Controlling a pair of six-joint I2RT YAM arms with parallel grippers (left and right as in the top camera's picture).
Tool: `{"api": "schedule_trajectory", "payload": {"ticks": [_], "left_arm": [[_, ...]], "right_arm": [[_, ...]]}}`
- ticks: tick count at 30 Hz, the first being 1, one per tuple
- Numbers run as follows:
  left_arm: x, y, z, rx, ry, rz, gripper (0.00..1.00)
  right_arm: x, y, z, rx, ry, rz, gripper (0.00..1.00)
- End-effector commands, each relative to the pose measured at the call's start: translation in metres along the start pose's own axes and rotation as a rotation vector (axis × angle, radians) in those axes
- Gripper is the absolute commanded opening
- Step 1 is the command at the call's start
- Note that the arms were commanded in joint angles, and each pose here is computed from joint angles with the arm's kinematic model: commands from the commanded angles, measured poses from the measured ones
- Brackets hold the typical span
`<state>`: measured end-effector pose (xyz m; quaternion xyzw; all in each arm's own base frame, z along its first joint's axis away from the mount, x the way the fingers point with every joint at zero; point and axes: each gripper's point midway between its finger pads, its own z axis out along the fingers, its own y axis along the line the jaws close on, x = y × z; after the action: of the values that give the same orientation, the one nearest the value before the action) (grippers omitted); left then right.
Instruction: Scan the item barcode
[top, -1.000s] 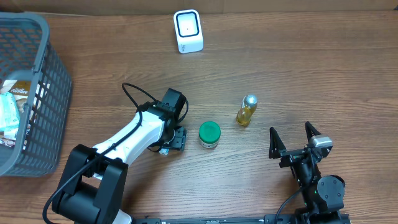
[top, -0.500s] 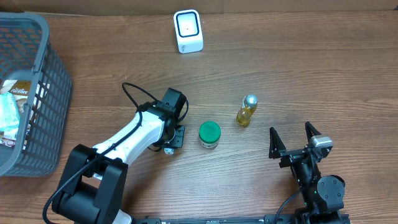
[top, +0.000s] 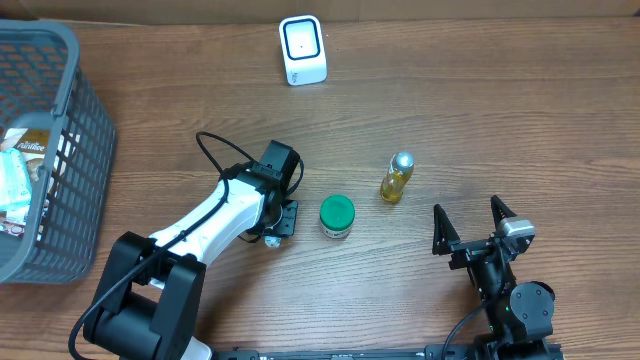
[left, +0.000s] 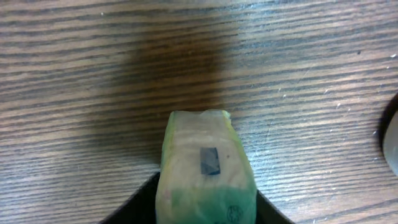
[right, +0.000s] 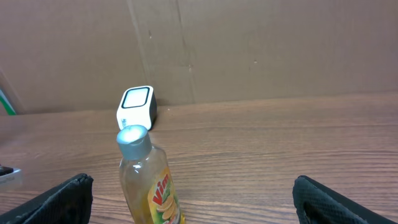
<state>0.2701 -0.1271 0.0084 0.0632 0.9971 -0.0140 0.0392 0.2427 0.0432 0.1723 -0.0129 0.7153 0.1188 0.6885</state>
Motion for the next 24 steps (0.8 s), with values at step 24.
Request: {"api": "schedule_trajectory", "payload": {"ticks": [24], "left_arm": [[-0.010, -0.003, 0.002, 0.005, -0.041, 0.007, 0.28]], "right_arm": [[0.002, 0.001, 0.000, -0.007, -0.001, 0.000, 1.00]]}}
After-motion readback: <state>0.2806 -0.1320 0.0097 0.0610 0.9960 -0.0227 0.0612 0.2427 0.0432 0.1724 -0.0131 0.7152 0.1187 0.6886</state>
